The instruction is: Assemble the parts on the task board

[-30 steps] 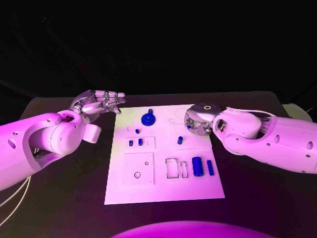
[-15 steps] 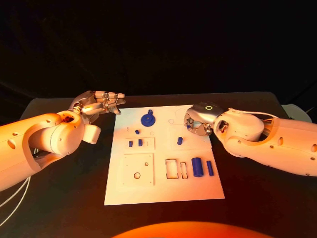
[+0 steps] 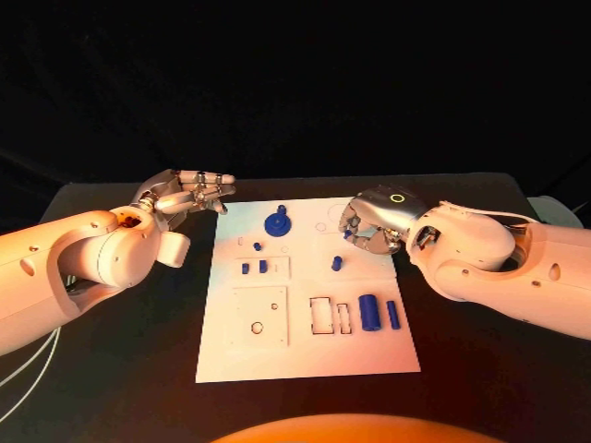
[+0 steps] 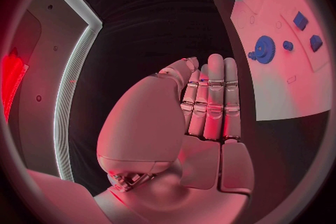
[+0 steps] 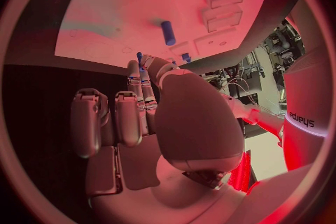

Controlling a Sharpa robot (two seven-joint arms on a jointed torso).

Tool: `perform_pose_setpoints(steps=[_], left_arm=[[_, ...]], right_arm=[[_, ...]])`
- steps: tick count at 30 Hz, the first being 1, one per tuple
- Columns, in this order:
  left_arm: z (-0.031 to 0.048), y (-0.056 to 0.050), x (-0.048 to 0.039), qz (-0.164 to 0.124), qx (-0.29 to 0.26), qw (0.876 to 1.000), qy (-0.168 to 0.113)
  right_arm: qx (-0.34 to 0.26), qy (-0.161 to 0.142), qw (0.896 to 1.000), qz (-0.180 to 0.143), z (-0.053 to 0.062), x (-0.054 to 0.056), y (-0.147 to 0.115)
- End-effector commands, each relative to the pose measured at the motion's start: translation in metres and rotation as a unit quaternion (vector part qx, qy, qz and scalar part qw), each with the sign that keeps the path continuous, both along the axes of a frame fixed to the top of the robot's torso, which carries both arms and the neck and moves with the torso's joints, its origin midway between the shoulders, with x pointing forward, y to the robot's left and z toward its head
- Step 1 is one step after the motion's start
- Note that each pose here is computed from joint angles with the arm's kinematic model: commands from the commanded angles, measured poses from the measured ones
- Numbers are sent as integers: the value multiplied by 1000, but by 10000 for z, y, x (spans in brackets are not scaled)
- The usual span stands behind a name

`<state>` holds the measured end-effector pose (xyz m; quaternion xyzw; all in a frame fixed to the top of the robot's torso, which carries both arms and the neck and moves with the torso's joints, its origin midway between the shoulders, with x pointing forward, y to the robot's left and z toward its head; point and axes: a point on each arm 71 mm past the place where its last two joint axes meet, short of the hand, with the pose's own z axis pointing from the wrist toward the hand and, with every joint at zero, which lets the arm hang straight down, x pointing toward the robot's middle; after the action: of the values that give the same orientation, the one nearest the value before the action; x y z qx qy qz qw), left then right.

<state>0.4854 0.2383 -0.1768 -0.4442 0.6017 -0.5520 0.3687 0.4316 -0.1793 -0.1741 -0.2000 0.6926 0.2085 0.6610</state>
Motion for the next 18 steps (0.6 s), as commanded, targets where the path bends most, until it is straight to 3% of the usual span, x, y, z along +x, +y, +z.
perform_pose_setpoints(steps=[1,9,18], left_arm=[[6,-54,0,-14,-5,1000,-2],[-8,-148,8,-24,-9,1000,-1],[-14,-235,9,-32,-12,999,0]], right_arm=[[27,-8,999,24,72,-108,146],[55,12,995,84,76,-316,583],[66,55,989,122,-192,-437,954]])
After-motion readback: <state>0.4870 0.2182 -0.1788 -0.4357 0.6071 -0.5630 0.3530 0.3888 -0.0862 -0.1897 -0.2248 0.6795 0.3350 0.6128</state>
